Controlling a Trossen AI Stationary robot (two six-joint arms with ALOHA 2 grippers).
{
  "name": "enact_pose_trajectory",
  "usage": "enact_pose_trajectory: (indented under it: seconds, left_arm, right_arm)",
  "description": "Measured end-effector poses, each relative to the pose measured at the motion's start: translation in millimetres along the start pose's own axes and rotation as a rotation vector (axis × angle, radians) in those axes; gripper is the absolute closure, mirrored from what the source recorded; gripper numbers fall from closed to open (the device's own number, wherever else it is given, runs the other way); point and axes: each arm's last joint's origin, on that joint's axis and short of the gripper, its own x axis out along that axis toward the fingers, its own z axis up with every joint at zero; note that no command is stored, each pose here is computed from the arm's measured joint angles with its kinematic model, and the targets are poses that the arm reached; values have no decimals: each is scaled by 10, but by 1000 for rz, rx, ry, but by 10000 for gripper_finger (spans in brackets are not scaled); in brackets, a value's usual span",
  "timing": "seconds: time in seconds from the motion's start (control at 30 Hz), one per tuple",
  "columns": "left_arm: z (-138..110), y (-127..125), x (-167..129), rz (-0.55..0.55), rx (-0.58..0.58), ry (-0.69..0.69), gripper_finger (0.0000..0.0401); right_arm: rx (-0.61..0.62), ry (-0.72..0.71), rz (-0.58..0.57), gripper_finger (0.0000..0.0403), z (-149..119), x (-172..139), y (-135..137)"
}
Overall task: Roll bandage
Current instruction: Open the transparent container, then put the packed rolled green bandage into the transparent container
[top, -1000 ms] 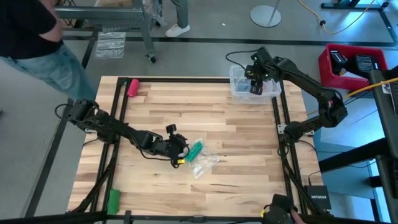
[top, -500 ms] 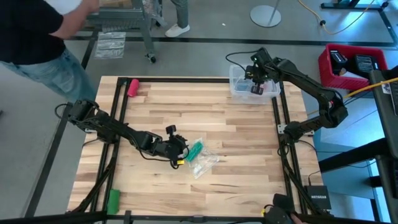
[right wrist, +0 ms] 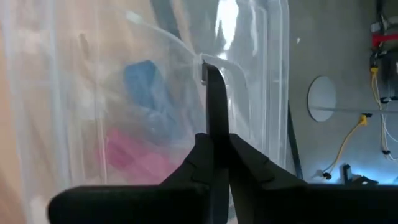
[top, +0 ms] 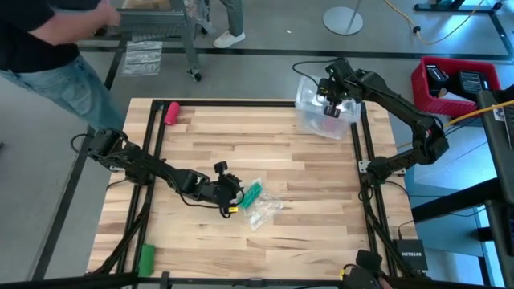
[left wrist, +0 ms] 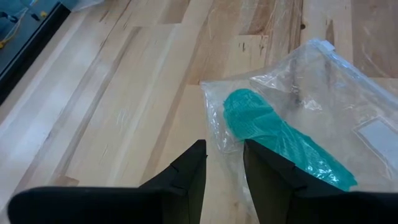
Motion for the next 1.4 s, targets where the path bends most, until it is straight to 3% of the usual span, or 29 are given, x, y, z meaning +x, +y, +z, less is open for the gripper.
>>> enact_pose_trajectory:
  seconds: [0.33,0.57,0.77,1.07,1.4]
  left_arm:
    - [0,0,0,0,0,0,301]
    - [0,0,0,0,0,0,301]
    - [10,13,-51,-3,25,1,301]
    - [207,245,-653,-38,17,-110,301]
    - [267,627,-1321,-101,-88,-233,301]
  right_arm:
    - [41,0,56,376,7,-162,-34]
    - [-3,-30,50,377,96,-228,70]
    - [-35,-142,36,377,307,-534,168]
    - [-65,-406,132,397,690,-1027,533]
    - [-176,-515,286,394,1226,-897,1228]
